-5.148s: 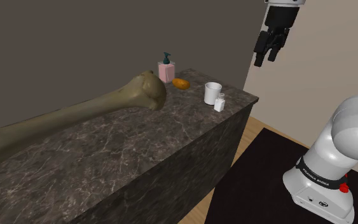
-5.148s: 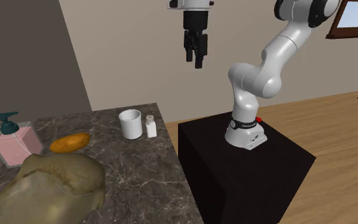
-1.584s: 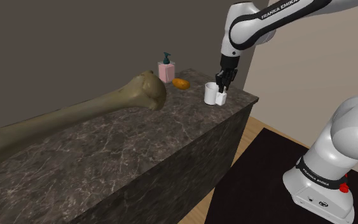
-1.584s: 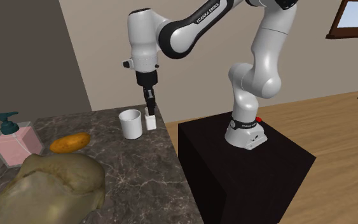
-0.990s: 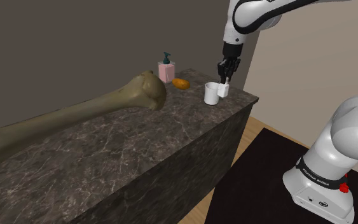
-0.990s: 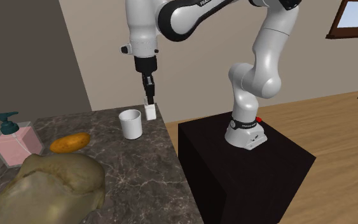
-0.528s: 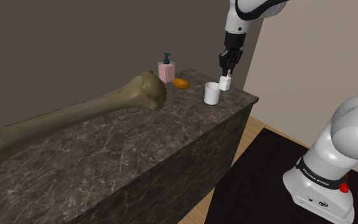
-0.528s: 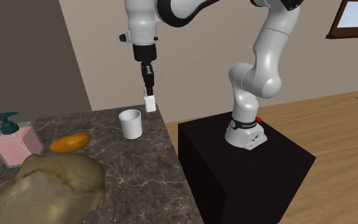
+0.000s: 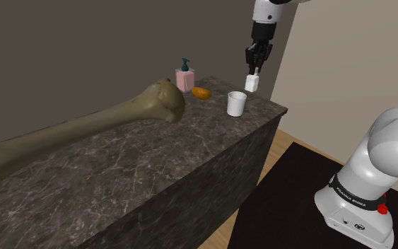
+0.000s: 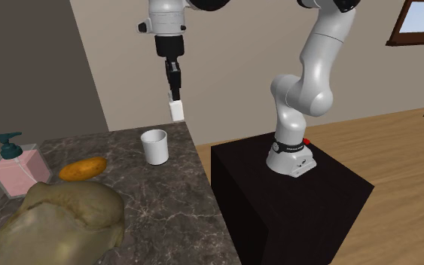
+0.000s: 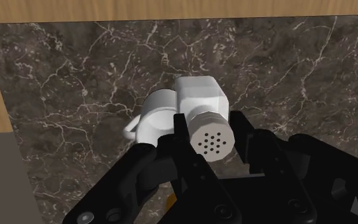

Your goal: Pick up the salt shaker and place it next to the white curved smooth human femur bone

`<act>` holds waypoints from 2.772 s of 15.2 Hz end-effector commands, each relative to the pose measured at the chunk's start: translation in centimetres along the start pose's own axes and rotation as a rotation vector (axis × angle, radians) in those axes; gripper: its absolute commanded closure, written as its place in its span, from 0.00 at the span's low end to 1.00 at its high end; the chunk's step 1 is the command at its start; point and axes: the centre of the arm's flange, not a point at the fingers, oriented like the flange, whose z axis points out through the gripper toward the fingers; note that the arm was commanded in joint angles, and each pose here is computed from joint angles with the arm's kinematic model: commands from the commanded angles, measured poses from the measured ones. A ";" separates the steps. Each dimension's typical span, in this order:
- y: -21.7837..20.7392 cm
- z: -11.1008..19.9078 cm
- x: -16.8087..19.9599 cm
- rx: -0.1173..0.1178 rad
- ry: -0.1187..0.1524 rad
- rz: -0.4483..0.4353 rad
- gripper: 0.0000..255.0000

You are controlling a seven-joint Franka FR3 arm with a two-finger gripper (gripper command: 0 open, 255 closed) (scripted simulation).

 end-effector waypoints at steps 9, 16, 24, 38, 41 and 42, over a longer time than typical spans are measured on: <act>-0.1 -5.3 0.0 0.000 -0.001 0.000 1.00; -0.1 -9.0 -0.1 0.000 -0.001 0.000 1.00; -9.0 -9.2 2.4 0.000 -0.001 0.000 1.00; -26.9 -9.1 7.2 0.000 -0.001 0.000 1.00; -30.6 -9.0 8.2 0.000 -0.001 0.000 1.00; -30.6 -8.5 8.2 0.000 -0.001 0.000 1.00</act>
